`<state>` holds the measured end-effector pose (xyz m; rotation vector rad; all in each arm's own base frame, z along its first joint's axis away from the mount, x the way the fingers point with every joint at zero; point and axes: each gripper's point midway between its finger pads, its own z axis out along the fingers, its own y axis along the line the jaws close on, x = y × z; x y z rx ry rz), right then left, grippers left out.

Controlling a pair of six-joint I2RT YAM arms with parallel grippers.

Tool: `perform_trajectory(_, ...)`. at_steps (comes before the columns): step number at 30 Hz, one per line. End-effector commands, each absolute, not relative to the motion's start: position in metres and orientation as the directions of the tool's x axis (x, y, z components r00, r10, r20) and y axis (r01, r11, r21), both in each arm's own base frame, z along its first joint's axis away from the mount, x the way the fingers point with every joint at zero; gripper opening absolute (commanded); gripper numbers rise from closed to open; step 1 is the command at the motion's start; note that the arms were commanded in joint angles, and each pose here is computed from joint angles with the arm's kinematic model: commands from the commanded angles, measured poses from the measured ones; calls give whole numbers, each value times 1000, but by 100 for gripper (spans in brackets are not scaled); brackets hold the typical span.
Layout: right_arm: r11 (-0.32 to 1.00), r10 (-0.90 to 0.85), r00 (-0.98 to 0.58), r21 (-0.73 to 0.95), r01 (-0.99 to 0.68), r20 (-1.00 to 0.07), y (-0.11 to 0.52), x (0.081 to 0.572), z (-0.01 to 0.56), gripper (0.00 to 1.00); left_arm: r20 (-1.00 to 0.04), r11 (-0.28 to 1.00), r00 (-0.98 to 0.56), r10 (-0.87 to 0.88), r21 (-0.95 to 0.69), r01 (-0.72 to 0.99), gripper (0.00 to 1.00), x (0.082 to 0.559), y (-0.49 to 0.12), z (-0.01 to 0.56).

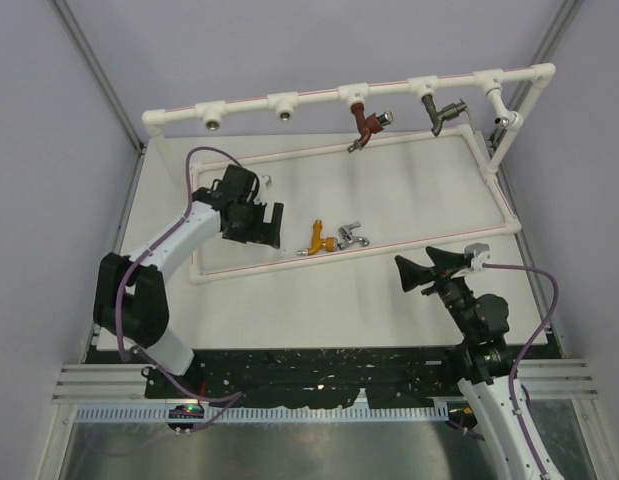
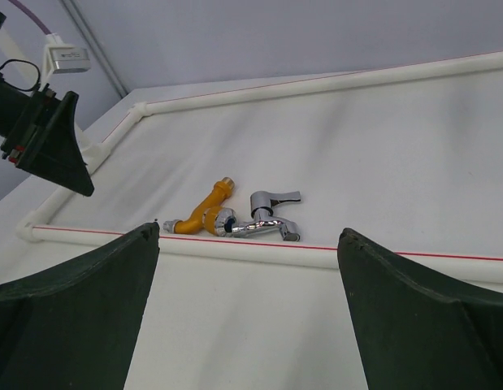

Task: Install the water faucets

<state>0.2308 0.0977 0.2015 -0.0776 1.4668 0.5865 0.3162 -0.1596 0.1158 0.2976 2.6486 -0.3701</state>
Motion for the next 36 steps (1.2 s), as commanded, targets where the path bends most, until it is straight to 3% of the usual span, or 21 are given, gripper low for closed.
perform_trajectory(1,832,314,43,253,-493,-948,108,224,225,95,-469,921,-863,190,-219,322,100,342,-175,113)
perform_trajectory(6,821,296,-22,266,-505,-955,114,228,216,95,-420,885,-886,198,-311,346,100,344,-196,91)
perform_trajectory(14,819,279,-152,318,-479,-948,120,241,198,95,-337,866,-917,213,-369,337,100,301,-209,54)
perform_trajectory(24,823,261,-273,361,-439,-926,126,262,179,95,-205,796,-910,360,-442,415,100,213,-237,35)
perform_trajectory(28,841,247,-312,363,-401,-917,129,278,178,100,-189,732,-881,433,-497,466,100,176,-249,44)
perform_trajectory(33,870,156,-417,325,-370,-895,150,298,156,88,-214,617,-830,514,-580,532,99,138,-268,63)
perform_trajectory(36,886,126,-478,315,-340,-869,161,316,142,79,-274,607,-833,480,-582,542,100,138,-271,74)
